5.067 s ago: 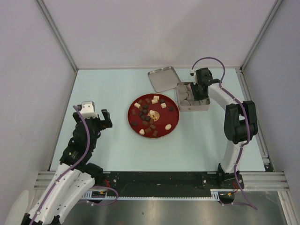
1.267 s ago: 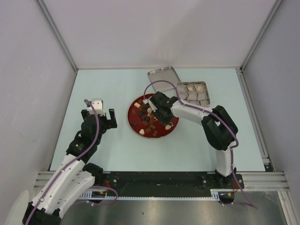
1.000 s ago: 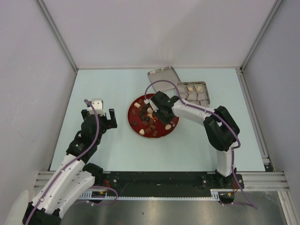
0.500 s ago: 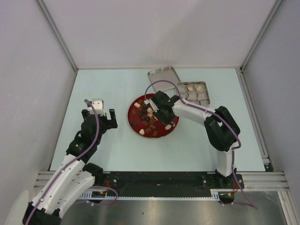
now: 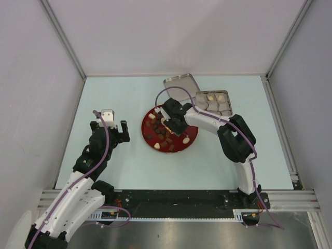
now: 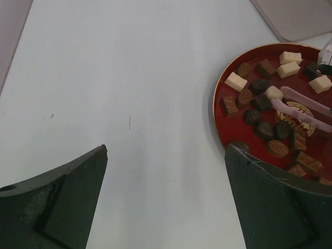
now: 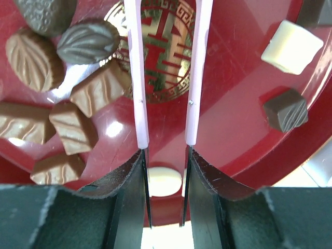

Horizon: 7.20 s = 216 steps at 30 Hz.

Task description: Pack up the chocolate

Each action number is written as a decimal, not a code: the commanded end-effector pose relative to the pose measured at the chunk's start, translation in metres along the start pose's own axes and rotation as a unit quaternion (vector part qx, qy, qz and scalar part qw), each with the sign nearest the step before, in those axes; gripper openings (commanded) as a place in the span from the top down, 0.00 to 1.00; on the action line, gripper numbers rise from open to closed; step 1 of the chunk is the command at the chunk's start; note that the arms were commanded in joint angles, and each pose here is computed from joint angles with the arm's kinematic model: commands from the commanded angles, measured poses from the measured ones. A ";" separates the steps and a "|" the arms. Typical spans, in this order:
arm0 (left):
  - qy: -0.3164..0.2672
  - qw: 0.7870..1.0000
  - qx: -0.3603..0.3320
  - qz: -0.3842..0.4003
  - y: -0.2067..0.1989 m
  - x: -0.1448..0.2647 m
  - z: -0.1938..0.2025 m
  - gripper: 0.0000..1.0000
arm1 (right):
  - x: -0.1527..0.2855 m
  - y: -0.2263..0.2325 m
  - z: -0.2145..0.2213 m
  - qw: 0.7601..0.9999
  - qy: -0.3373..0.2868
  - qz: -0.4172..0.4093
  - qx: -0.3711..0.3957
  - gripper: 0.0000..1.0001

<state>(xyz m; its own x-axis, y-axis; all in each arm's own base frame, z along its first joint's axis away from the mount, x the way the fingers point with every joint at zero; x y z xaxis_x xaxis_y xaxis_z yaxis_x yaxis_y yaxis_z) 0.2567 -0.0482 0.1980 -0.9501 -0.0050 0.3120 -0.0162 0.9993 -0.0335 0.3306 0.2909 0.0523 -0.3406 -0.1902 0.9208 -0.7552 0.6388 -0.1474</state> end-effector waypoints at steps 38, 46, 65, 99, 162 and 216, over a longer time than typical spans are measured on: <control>-0.026 1.000 0.000 0.008 -0.002 0.001 -0.010 0.00 | 0.078 -0.055 -0.007 0.993 -0.079 0.030 -0.079 0.95; -0.026 1.000 0.000 0.008 -0.002 0.001 -0.010 0.00 | 0.085 -0.121 0.015 0.978 -0.085 0.069 -0.178 0.94; -0.023 1.000 -0.001 0.009 -0.003 0.001 -0.009 0.00 | 0.034 -0.194 0.034 0.962 -0.068 0.085 -0.249 0.92; -0.033 0.999 0.001 0.009 -0.001 0.003 -0.013 0.00 | 0.031 -0.203 0.020 0.961 -0.068 0.089 -0.252 0.56; -0.066 0.998 0.014 0.018 0.000 0.016 -0.027 0.00 | 0.038 -0.052 0.003 0.985 -0.025 0.062 -0.160 0.89; -0.064 0.998 0.009 0.012 0.001 0.014 -0.026 0.00 | 0.060 -0.223 0.115 0.901 -0.030 0.123 -0.416 0.62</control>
<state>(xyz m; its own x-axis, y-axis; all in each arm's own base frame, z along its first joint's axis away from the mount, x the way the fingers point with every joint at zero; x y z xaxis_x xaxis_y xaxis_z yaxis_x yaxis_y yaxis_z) 0.2494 -0.0456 0.2261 -0.9793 0.0114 0.2021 -0.0043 0.9970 -0.0773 0.4073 0.0518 0.0938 -0.4553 0.0125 0.8903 0.0072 0.9999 -0.0103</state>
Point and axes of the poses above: each gripper's point midway between its finger pads, its own x axis back along the fingers, its own y axis along the line the jaws close on, z = x × y, the point moved 1 cm from there along x, back along the fingers, and after that the axes turned 1 degree about x, right-handed, at the moved point
